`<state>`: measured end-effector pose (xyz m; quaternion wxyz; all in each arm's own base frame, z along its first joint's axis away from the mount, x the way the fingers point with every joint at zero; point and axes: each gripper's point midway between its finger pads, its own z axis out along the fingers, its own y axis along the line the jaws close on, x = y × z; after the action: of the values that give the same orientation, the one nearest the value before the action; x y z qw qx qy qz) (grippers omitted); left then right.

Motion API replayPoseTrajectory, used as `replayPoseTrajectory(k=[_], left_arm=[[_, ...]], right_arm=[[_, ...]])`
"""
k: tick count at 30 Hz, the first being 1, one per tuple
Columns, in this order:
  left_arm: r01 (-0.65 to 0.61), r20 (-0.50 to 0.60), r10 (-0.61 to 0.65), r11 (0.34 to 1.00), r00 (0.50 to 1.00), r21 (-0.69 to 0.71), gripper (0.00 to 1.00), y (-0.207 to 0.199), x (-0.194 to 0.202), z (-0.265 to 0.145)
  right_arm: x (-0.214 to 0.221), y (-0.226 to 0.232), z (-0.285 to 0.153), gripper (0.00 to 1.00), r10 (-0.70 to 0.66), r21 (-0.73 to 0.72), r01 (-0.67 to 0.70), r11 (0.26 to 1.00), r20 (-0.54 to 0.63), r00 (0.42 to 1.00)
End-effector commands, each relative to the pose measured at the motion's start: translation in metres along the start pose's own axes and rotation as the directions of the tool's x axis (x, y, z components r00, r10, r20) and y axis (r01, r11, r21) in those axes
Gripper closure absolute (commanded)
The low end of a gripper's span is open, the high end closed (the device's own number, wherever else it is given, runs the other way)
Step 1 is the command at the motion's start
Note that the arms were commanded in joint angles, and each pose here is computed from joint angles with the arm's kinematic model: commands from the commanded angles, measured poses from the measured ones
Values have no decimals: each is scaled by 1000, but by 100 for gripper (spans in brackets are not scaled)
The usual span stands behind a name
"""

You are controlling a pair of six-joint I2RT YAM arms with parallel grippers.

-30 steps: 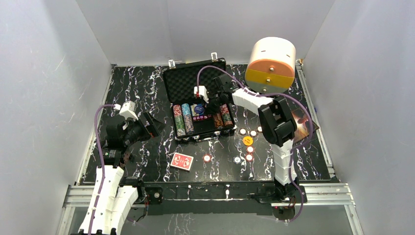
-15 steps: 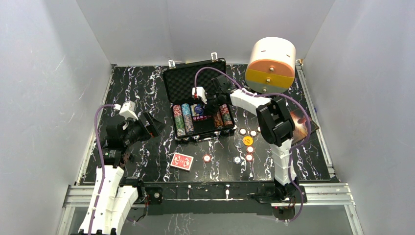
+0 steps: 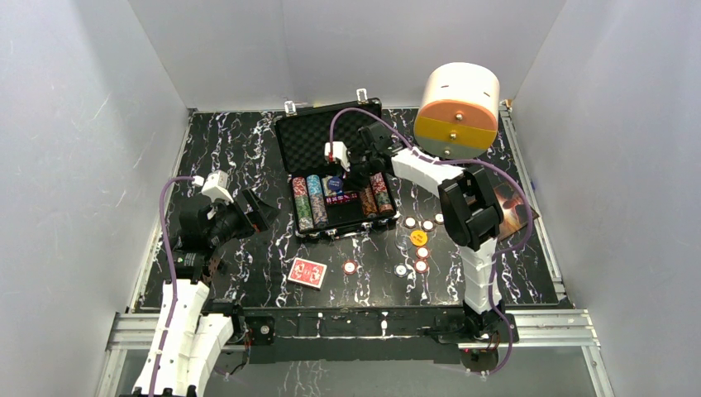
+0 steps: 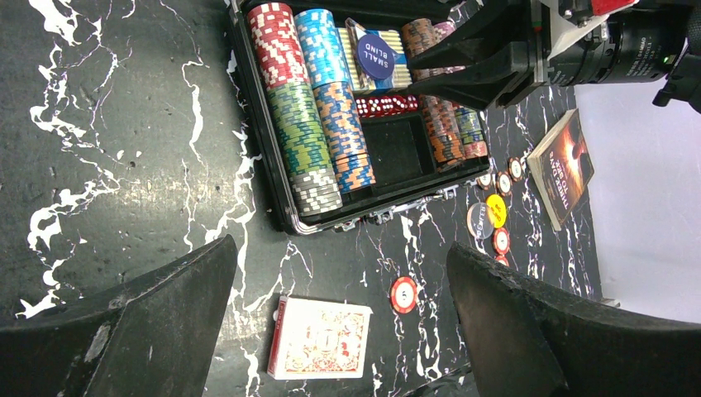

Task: Pack up texas hold em set

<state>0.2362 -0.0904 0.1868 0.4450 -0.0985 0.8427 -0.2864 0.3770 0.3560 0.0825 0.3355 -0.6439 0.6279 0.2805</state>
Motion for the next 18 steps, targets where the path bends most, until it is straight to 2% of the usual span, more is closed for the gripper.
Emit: replayPoseTrajectory(k=[1, 18], left_arm=[[-7, 12, 7, 1000, 1000, 6, 2, -4, -6, -4], [-7, 7, 7, 1000, 1000, 5, 2, -4, -5, -3]], right_arm=[[-4, 7, -9, 64, -37, -14, 36, 999, -9, 999], [14, 19, 2, 64, -28, -46, 25, 999, -61, 998]])
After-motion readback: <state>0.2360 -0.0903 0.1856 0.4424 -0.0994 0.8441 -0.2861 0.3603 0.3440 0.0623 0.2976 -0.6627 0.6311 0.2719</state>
